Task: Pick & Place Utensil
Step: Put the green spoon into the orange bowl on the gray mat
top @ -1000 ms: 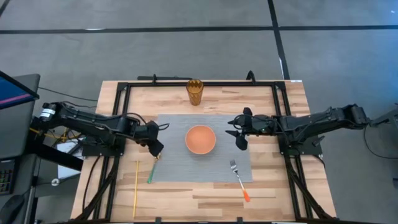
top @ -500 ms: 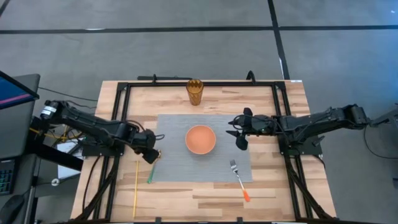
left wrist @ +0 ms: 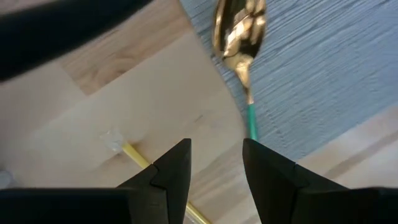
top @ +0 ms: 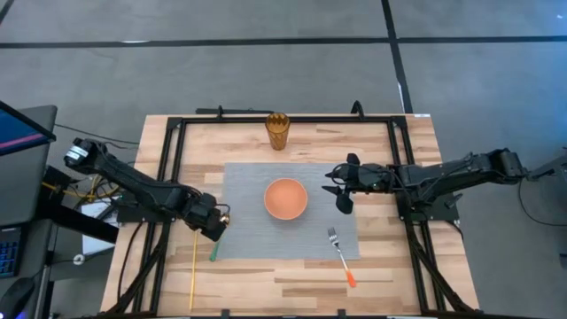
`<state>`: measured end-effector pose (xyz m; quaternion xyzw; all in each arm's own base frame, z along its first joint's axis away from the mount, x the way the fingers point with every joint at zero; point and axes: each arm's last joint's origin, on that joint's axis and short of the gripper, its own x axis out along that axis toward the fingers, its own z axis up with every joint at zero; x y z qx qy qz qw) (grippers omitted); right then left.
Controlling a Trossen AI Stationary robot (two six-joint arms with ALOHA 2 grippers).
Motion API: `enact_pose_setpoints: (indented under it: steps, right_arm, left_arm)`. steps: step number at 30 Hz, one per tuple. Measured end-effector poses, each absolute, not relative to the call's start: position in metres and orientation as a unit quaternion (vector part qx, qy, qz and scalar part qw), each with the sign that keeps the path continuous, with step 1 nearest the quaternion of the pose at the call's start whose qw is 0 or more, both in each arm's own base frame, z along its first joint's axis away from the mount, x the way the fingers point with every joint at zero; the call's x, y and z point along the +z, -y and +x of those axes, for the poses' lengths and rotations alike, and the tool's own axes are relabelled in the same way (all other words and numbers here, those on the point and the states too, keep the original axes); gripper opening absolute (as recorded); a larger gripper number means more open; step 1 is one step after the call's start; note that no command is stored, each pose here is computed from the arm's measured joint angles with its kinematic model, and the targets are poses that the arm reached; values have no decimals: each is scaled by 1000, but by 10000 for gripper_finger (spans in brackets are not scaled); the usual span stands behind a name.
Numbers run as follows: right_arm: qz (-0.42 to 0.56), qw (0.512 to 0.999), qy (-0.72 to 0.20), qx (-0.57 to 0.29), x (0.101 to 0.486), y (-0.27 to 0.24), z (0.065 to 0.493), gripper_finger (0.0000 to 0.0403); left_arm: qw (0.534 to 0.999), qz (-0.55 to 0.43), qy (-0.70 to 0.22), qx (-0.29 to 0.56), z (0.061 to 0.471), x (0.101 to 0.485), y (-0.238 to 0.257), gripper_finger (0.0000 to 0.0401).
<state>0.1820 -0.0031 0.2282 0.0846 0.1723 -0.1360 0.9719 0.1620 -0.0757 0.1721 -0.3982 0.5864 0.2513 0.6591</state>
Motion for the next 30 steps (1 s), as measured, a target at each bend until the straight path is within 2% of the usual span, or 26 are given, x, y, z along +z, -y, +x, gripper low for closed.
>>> enact_pose_setpoints:
  steps: [30]
  right_arm:
    - [85, 972, -172, -136, 228, 3, 182, 192]
  left_arm:
    - [643, -409, -587, 274, 169, 162, 79, 146]
